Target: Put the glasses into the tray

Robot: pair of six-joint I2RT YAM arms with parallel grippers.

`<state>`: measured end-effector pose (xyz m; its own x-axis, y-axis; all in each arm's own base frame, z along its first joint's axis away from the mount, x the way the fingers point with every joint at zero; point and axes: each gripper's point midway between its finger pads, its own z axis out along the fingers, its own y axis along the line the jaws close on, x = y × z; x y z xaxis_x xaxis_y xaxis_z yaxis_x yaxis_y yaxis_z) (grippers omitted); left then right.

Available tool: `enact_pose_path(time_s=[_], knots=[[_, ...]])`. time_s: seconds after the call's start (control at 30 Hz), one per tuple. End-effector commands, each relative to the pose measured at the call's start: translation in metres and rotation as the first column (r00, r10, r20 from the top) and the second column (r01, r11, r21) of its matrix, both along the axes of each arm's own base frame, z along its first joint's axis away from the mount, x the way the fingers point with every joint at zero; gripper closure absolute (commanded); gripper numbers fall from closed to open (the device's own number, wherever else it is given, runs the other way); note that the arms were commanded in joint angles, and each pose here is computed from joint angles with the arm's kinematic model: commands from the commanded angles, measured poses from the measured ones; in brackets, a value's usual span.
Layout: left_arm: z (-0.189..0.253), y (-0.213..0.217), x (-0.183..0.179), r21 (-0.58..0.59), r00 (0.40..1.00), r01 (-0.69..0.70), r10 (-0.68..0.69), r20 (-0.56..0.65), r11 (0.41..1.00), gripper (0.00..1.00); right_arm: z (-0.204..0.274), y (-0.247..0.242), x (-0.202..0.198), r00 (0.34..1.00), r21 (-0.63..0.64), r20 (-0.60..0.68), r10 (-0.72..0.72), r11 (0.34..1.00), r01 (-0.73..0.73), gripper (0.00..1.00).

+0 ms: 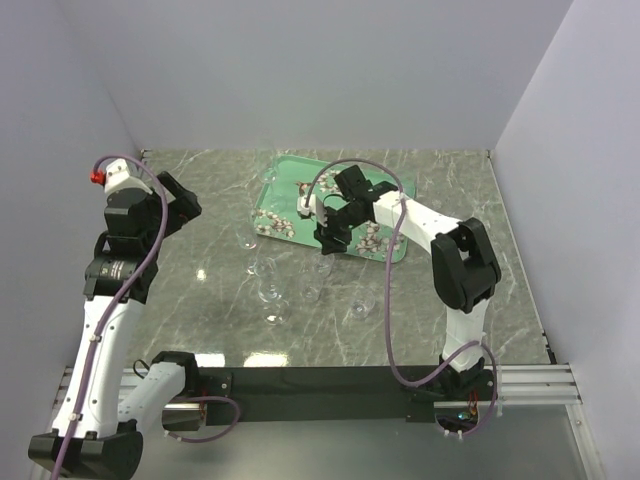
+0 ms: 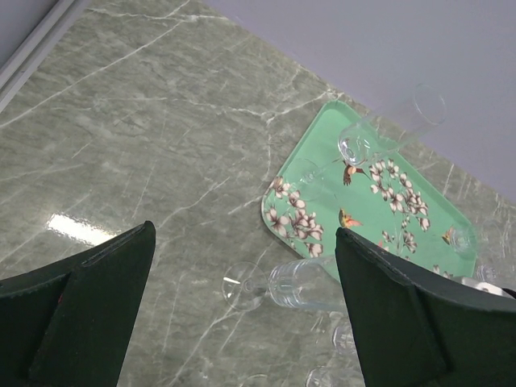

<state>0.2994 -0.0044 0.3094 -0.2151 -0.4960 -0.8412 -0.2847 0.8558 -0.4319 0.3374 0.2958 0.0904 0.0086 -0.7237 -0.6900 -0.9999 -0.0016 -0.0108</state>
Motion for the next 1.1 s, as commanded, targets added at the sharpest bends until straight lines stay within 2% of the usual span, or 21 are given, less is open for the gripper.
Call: enact_pose_path(time_s=[0.0,0.1,0.2,0.3,0.37,0.4,0.53,0.9,1.07], knots=[[0.012,0.004,-0.004,-0.018,0.998,-0.027,0.028,0.052,0.999,0.00,-0.004,0.003,0.005,0.999,-0.028,0.031,-0.025,0.999,0.026,0.46],[0.012,0.003,-0.007,-0.031,0.998,-0.028,0.029,0.058,0.999,0.01,-0.008,0.005,0.011,0.998,-0.049,0.032,-0.059,0.997,0.061,0.50],[0.012,0.003,-0.009,-0.039,0.998,-0.028,0.030,0.061,0.999,0.01,-0.009,0.007,0.014,0.997,-0.074,0.033,-0.071,0.995,0.073,0.58],[0.013,0.004,-0.012,-0.038,0.998,-0.032,0.035,0.061,0.999,0.01,-0.013,0.007,0.012,0.998,-0.093,0.028,-0.063,0.994,0.065,0.72],[0.013,0.005,-0.014,-0.039,0.997,-0.036,0.038,0.063,0.999,0.01,-0.015,0.006,0.007,0.999,-0.102,0.023,-0.048,0.993,0.051,0.78],[0.013,0.005,-0.015,-0.038,0.997,-0.036,0.038,0.061,0.999,0.01,-0.015,0.006,0.007,0.999,-0.105,0.025,-0.045,0.993,0.047,0.84],[0.012,0.005,-0.017,-0.045,0.997,-0.039,0.042,0.065,0.998,0.01,-0.006,0.007,0.004,0.999,-0.087,0.036,-0.037,0.995,0.040,0.99],[0.013,0.004,-0.019,-0.047,0.997,-0.036,0.039,0.067,0.998,0.00,0.068,0.026,0.033,0.981,0.087,-0.018,-0.191,0.978,0.192,1.00],[0.012,0.005,-0.021,-0.050,0.997,-0.038,0.042,0.069,0.998,0.01,0.093,0.021,0.073,0.917,0.136,-0.065,-0.394,0.907,0.399,1.00]])
